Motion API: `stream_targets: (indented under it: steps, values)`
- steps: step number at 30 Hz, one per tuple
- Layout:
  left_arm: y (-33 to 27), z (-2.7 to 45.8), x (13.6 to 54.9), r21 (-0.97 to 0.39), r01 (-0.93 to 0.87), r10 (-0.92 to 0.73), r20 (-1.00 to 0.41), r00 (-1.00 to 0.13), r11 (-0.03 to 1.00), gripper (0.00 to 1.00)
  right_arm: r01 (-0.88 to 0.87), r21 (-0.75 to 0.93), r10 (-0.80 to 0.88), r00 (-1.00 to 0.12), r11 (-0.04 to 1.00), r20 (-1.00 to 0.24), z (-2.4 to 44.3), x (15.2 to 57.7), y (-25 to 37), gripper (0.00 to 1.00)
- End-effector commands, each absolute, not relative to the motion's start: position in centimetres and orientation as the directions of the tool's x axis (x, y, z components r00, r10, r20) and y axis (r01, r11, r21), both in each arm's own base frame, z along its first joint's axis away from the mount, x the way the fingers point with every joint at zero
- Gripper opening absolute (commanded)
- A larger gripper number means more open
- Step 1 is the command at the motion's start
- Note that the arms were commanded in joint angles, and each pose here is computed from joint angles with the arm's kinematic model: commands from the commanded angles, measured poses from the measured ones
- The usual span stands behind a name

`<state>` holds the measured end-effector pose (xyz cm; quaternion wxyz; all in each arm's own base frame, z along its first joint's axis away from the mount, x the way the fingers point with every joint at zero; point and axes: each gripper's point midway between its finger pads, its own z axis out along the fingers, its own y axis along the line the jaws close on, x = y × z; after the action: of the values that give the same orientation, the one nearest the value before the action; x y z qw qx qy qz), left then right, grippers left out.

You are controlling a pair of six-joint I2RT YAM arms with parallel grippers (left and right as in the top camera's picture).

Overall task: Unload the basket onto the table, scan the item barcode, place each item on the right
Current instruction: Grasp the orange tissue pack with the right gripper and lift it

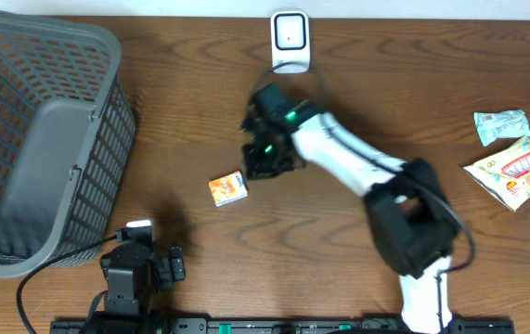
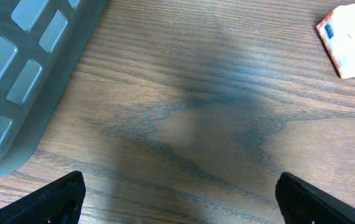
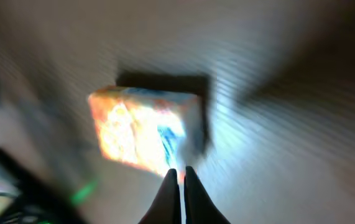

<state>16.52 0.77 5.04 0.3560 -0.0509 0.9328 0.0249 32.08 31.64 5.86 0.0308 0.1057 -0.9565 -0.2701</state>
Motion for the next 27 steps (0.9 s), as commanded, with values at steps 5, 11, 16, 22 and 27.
stream_targets:
  steps: [5, 11, 16, 22, 27]
  values:
    - [0.9, 4.6, 16.1, 0.016, -0.121, -0.081, -0.651, -0.755, 0.993, 0.98, -0.023, 0.575, -0.067, -0.996, 0.818, 0.056, 11.2, 33.0, 27.5, 0.01]
    - [0.9, 4.6, 16.1, 0.017, -0.121, -0.081, -0.651, -0.755, 0.993, 0.98, -0.285, 0.573, -0.319, -0.947, 0.768, -0.043, 10.5, 30.8, 28.4, 0.94]
    - [0.9, 4.6, 16.1, 0.016, -0.121, -0.081, -0.651, -0.755, 0.993, 0.98, -0.403, 0.431, -0.396, -0.912, 0.808, -0.11, 7.4, 29.7, 29.7, 0.89]
    - [0.9, 4.6, 16.1, 0.017, -0.121, -0.081, -0.651, -0.755, 0.993, 0.98, -0.516, 0.366, -0.462, -0.857, 0.775, -0.229, 5.0, 29.0, 32.7, 0.63]
    - [0.9, 4.6, 16.1, 0.016, -0.121, -0.081, -0.651, -0.755, 0.993, 0.98, -0.505, 0.282, -0.437, -0.857, 0.816, -0.272, 2.7, 29.1, 32.5, 0.82]
